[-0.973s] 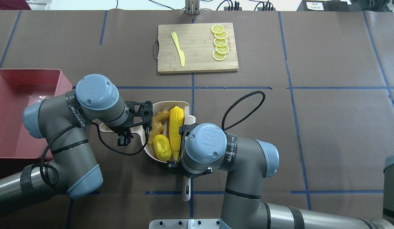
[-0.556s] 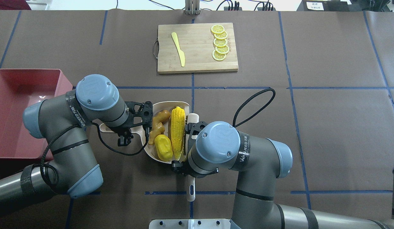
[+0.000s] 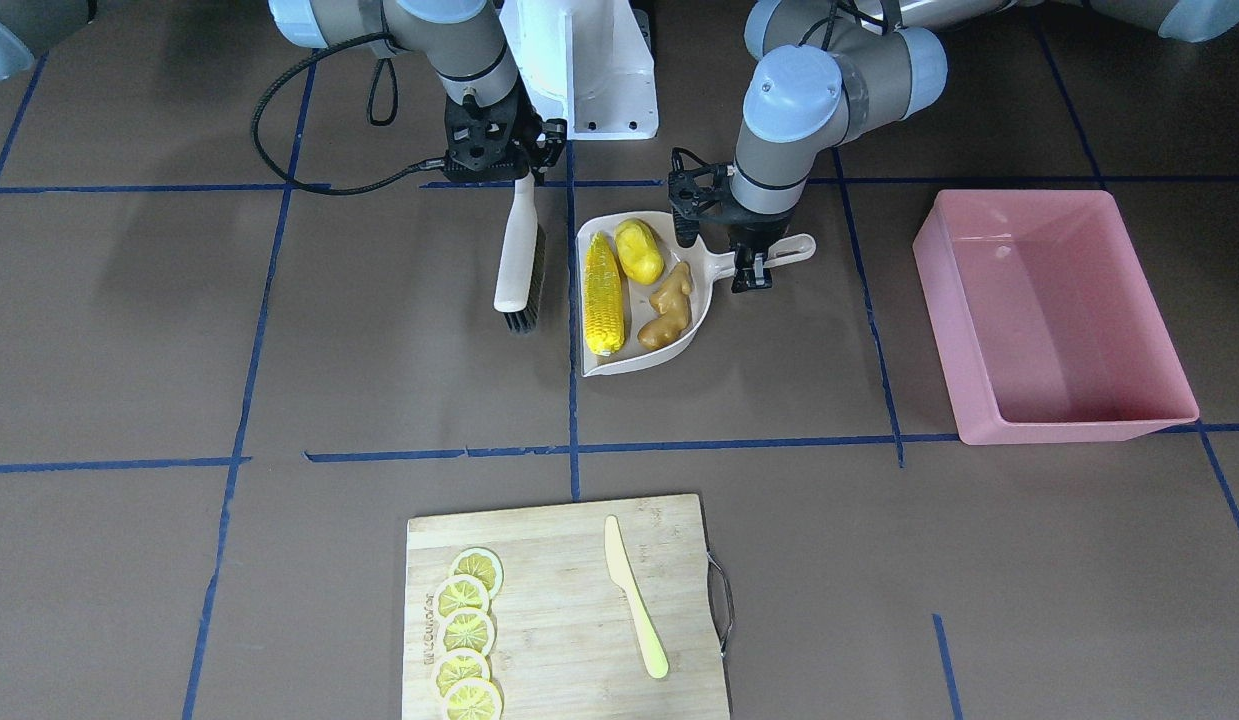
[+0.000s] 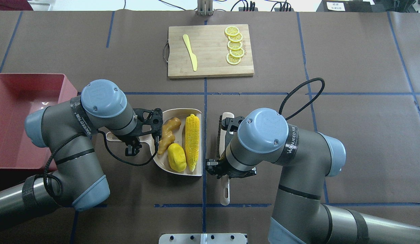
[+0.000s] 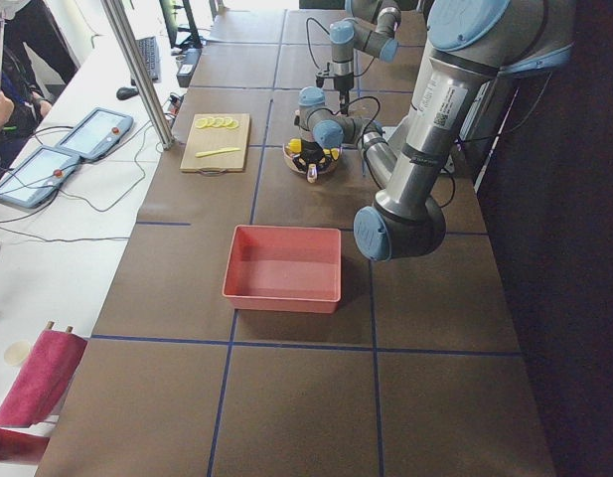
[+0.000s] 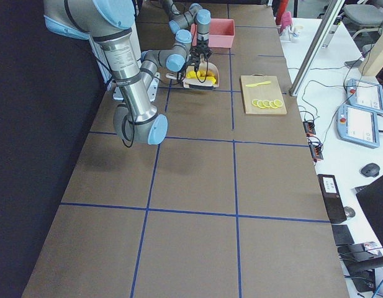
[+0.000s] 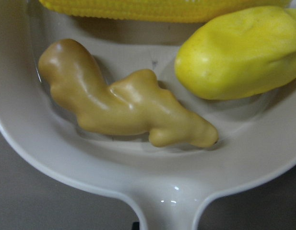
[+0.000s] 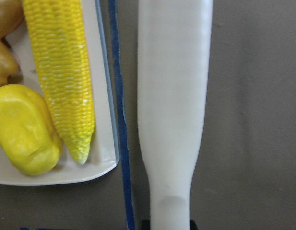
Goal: Sweep and dump trash into bin
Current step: 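Lift the brush away with the right gripper while raising the dustpan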
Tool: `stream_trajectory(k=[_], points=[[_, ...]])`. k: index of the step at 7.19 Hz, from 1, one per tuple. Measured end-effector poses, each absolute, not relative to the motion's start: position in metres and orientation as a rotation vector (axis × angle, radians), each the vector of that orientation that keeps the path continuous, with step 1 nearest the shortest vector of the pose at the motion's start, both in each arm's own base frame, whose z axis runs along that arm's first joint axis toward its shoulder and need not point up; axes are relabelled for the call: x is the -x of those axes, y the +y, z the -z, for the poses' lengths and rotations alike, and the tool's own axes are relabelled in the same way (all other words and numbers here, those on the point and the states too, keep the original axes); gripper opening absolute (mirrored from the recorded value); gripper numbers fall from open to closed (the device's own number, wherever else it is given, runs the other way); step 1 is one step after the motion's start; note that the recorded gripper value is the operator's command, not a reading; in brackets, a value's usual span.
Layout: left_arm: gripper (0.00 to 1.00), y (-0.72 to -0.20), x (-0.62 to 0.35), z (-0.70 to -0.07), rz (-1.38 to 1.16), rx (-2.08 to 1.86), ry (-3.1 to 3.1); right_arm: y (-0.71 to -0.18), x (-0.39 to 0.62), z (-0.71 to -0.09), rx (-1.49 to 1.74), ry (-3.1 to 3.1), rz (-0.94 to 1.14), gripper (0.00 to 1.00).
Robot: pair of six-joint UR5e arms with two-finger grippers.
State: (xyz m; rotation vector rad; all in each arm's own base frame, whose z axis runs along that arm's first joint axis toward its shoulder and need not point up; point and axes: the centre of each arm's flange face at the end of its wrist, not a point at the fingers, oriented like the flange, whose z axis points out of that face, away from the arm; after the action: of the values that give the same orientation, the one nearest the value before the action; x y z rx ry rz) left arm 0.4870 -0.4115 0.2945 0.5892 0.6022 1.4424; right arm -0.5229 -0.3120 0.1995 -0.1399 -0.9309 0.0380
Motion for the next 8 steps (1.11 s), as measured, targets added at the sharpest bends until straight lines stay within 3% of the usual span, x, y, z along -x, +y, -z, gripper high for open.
stream_trajectory(k=[4, 8], points=[[0.02, -0.411, -0.484, -0.288, -1.409, -0.615, 0.631, -0.337, 0.503, -0.242, 0.12, -0.824, -0.011, 0.0], [0.01, -0.426, -0.462, -0.272, -1.222, -0.649, 0.763, -0.336, 0.501, -0.281, 0.105, -0.747, 0.059, 0.0]])
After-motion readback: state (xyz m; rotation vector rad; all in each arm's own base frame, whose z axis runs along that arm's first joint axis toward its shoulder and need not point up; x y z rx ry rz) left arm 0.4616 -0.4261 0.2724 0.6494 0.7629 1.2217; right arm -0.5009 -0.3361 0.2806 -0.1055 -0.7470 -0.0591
